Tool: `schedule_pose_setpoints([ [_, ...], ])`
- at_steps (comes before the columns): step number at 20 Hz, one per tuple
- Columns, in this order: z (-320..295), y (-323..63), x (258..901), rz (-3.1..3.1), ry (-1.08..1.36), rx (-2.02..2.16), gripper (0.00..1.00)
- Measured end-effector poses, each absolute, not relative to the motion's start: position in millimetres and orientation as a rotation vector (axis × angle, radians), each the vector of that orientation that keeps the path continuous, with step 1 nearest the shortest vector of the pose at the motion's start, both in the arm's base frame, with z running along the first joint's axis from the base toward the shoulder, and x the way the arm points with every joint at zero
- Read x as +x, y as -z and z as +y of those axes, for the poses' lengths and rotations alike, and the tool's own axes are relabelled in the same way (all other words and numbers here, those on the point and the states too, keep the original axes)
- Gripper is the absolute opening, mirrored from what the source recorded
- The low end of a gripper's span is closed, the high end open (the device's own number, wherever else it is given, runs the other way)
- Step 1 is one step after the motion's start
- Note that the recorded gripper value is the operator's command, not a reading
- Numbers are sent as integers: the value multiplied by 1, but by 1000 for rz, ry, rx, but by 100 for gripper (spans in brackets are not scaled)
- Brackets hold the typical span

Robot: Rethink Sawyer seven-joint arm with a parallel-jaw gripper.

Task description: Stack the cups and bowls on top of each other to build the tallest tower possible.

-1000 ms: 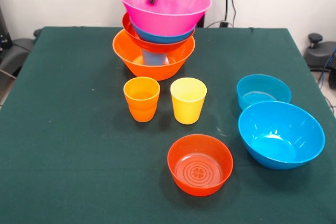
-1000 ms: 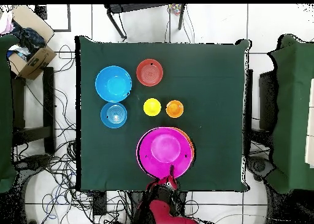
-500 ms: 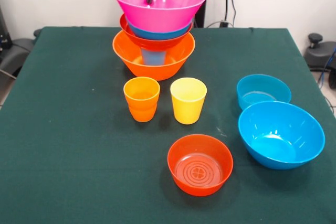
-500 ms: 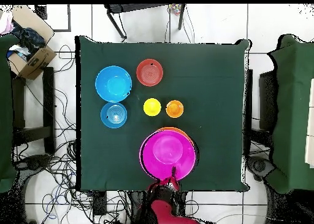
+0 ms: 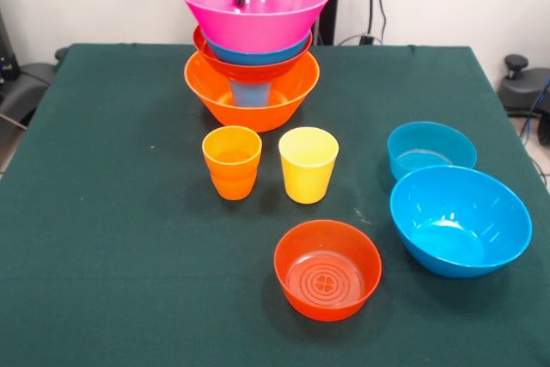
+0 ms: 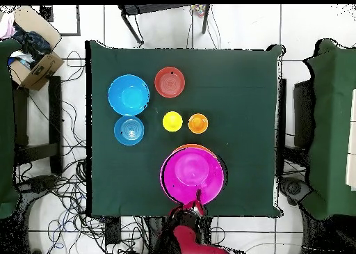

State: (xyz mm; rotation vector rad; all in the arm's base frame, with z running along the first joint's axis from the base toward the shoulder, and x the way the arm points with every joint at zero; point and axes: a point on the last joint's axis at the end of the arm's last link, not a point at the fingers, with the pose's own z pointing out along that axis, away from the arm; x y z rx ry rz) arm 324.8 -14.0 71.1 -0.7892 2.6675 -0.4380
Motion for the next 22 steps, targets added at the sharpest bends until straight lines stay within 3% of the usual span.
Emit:
schedule_pose_setpoints([
  [22,-23,-74,333,2685,396,-741,100],
])
